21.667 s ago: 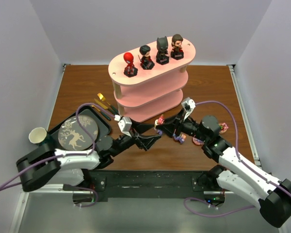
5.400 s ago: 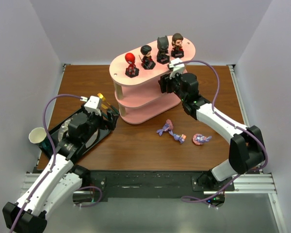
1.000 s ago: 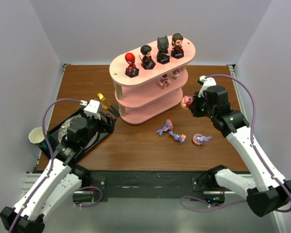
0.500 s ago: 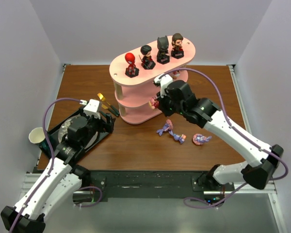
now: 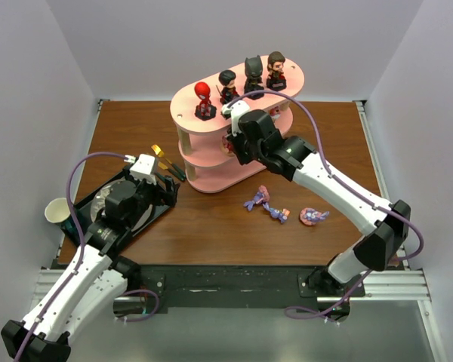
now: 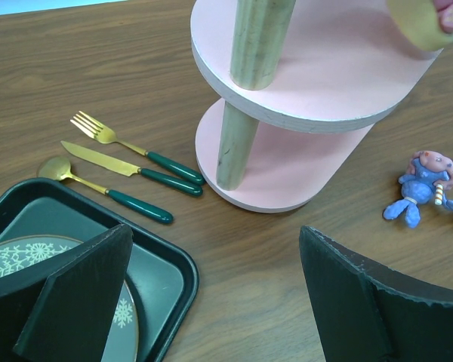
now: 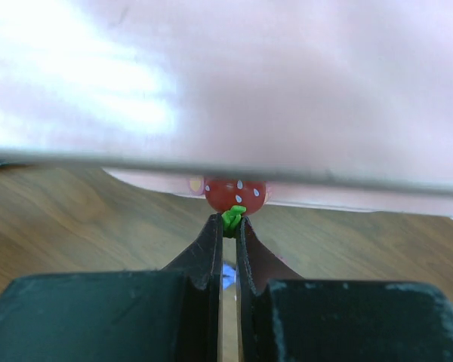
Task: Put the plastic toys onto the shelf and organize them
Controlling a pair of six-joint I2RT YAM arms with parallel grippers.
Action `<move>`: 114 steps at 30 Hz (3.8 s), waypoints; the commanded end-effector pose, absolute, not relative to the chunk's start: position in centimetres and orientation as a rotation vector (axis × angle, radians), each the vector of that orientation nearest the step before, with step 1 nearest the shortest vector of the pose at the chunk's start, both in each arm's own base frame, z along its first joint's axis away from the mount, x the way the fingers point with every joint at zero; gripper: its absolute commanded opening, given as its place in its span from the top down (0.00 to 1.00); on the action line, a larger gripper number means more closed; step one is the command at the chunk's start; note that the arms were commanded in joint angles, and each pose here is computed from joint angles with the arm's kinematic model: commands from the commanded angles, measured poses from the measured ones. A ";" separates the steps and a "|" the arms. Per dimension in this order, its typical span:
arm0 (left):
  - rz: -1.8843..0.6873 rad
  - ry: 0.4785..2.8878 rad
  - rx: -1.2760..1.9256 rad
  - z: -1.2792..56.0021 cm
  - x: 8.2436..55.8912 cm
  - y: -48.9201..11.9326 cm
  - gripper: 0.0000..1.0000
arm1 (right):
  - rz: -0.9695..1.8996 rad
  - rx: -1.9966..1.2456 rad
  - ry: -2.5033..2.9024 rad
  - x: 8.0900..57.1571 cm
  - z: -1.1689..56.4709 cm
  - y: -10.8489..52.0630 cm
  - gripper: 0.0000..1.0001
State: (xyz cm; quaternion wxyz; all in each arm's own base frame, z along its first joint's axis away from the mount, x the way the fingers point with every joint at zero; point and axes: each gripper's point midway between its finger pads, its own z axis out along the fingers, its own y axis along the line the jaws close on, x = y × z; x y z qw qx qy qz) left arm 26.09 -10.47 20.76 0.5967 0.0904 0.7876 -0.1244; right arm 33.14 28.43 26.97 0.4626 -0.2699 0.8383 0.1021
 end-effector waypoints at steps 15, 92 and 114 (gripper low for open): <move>-0.314 1.801 0.208 21.6 26.4 -10.8 0.04 | 0.231 -0.619 1.931 35.9 29.6 29.8 0.94; -0.435 1.869 0.334 19.3 26.1 -13.6 0.03 | 0.277 -0.374 2.162 25.8 16.3 15.0 0.19; -0.339 1.878 0.247 19.5 26.6 -11.7 0.03 | -0.144 -0.223 2.228 23.7 12.7 13.8 0.22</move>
